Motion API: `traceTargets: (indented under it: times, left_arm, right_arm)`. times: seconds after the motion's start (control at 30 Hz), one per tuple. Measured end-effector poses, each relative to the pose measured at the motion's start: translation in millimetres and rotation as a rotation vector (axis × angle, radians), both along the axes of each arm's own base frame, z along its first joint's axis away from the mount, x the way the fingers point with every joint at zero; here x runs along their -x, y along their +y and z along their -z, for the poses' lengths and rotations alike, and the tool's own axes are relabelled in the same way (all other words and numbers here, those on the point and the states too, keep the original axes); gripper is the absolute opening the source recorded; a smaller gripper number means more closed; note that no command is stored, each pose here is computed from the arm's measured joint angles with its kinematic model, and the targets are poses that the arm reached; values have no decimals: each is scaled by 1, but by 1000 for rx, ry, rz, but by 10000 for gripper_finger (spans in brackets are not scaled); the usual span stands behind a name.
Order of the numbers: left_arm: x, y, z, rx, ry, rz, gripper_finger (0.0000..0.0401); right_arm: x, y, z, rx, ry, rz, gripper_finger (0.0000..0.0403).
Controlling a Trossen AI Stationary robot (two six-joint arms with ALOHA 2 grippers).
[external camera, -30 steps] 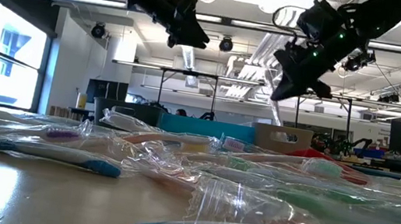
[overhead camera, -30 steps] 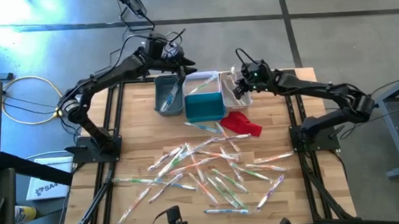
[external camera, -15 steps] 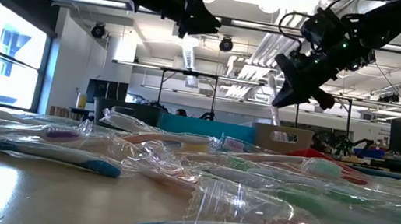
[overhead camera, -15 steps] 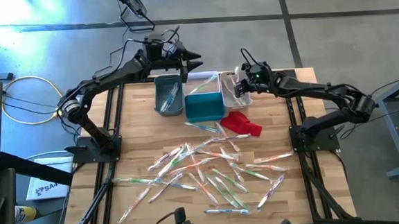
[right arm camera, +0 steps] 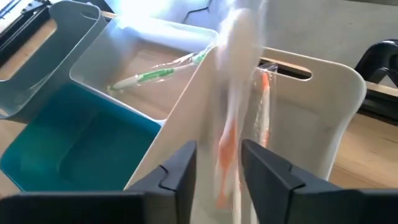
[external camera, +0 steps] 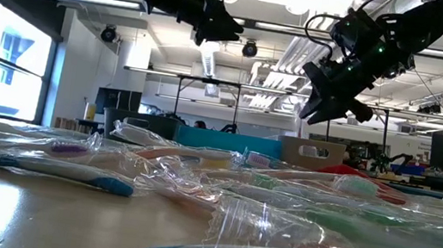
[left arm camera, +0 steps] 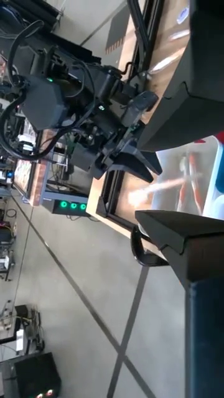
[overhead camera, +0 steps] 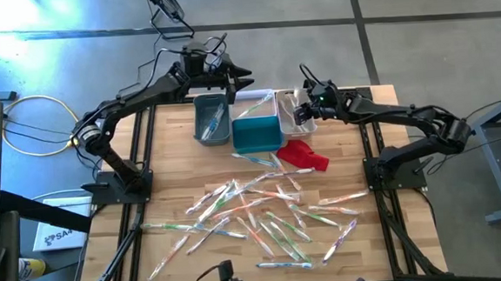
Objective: Pick & Place Toothbrushes
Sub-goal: Put the orange toothbrush into the white bin, then put the blue toothbrush into the gray bin
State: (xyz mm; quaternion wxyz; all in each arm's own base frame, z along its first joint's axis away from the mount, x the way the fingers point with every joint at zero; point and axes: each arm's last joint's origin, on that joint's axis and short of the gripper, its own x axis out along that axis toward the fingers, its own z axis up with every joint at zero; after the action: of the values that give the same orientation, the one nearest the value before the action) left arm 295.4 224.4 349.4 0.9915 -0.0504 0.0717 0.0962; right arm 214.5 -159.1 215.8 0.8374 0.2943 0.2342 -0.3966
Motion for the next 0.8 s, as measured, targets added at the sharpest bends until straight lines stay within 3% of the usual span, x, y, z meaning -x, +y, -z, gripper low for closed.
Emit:
traceTargets:
  times: [0.33,0.57,0.8]
  left_arm:
    - [0,0,3,11,23,2,162]
    - [-4,-4,-1,-6,-10,13,162]
    - [-6,-8,2,108,-1,6,162]
  right_arm:
    - [2,0,-1,63,62,-13,179]
    - [3,3,-8,46,0,-85,172]
    - [2,7,-30,102,-171,-195,154]
